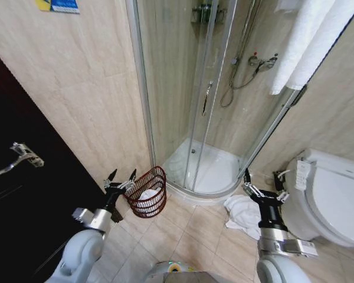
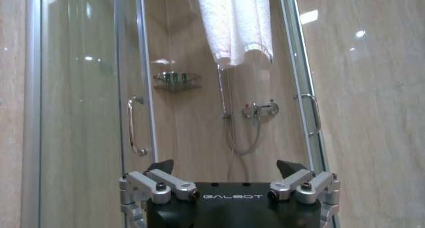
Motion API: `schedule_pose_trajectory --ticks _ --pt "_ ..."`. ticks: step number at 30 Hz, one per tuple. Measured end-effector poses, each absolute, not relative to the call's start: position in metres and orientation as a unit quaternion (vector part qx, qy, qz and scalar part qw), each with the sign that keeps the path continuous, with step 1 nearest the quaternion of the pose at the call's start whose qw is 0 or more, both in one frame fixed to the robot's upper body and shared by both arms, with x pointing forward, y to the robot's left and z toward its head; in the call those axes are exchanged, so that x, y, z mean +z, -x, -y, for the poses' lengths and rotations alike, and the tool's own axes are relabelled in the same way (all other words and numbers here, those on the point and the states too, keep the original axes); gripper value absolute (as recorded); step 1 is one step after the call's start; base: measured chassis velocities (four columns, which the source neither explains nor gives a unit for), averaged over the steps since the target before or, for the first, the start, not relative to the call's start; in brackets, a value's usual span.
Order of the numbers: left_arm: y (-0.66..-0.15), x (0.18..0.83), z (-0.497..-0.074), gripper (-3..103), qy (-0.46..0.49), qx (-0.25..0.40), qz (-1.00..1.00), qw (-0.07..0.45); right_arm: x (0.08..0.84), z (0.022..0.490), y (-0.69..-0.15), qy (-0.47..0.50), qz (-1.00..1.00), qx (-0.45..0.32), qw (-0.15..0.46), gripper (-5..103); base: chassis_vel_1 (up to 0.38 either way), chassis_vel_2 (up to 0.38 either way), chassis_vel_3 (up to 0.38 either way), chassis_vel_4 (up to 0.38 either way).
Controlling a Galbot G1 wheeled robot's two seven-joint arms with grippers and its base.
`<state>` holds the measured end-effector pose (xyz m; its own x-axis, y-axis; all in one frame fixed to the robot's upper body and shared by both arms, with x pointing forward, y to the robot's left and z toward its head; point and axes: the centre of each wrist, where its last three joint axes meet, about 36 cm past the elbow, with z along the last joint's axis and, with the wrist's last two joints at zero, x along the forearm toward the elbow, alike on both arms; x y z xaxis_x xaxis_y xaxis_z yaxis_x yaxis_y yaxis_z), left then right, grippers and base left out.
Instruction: Discard the used towel into the hamper.
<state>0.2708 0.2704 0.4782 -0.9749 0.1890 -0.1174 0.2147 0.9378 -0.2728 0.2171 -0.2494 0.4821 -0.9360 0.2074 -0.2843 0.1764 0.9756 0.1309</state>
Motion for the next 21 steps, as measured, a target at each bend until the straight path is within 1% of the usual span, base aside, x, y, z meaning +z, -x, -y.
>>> schedule_pose_trajectory --ticks 6,13,21 --pt "-0.253 0.488 -0.261 100 -0.085 -0.145 -0.984 0.056 0.488 0.248 -0.220 -0.091 -0.982 0.058 0.155 100 0.000 0.000 0.000 0.000" --pt "-0.249 0.486 -0.258 100 -0.072 -0.131 -0.986 0.071 0.489 0.247 -0.220 -0.087 -0.982 0.060 0.157 100 0.000 0.000 0.000 0.000" --pt "-0.245 0.487 -0.254 100 -0.060 -0.139 -0.985 0.078 0.489 0.246 -0.218 -0.084 -0.982 0.061 0.160 100 0.000 0.000 0.000 0.000"
